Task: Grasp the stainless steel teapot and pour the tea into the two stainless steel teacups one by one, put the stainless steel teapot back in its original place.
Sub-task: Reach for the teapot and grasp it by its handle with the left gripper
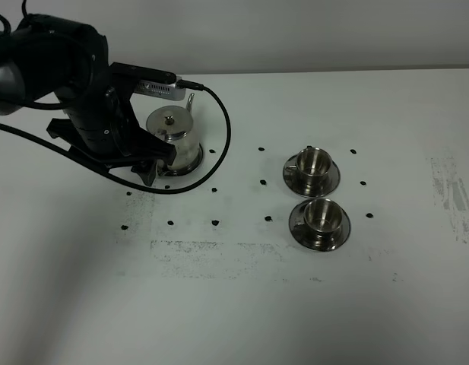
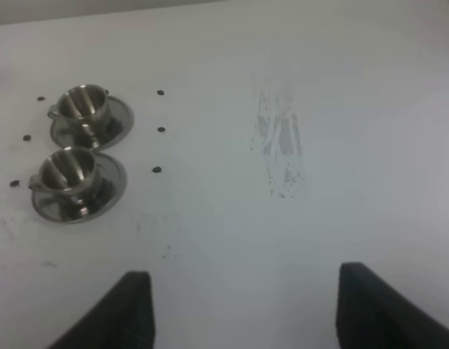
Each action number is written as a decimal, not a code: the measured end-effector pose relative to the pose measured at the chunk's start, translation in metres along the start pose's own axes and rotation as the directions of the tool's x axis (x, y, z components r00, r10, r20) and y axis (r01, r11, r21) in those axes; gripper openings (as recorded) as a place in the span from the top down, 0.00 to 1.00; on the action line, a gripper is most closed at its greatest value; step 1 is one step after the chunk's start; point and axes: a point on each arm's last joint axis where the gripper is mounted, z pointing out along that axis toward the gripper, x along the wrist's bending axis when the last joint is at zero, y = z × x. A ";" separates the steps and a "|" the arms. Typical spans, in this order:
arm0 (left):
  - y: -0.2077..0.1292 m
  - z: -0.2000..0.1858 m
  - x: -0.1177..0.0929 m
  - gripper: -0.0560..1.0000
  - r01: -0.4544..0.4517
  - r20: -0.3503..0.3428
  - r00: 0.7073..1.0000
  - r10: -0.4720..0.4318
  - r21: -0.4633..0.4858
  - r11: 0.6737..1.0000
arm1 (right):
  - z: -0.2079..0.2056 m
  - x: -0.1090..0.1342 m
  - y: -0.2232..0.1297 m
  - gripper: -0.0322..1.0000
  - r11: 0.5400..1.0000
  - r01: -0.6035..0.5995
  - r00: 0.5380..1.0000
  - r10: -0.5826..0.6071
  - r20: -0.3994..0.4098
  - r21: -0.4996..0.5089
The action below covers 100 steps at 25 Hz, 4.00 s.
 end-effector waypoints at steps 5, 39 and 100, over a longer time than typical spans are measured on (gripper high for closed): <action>0.016 0.012 -0.001 0.36 -0.075 0.000 0.997 0.075 0.053 0.996 | 0.000 0.000 0.000 0.46 1.000 0.000 1.000 0.000 0.000 0.000; 0.051 0.044 -0.009 0.40 -0.012 -0.037 0.999 0.012 -0.007 1.000 | 0.000 0.000 0.000 0.46 1.000 0.000 1.000 0.000 0.000 0.000; 0.063 0.040 -0.010 0.40 0.023 -0.042 0.999 -0.023 0.006 1.000 | 0.000 0.000 0.000 0.46 1.000 0.000 1.000 0.000 0.000 0.000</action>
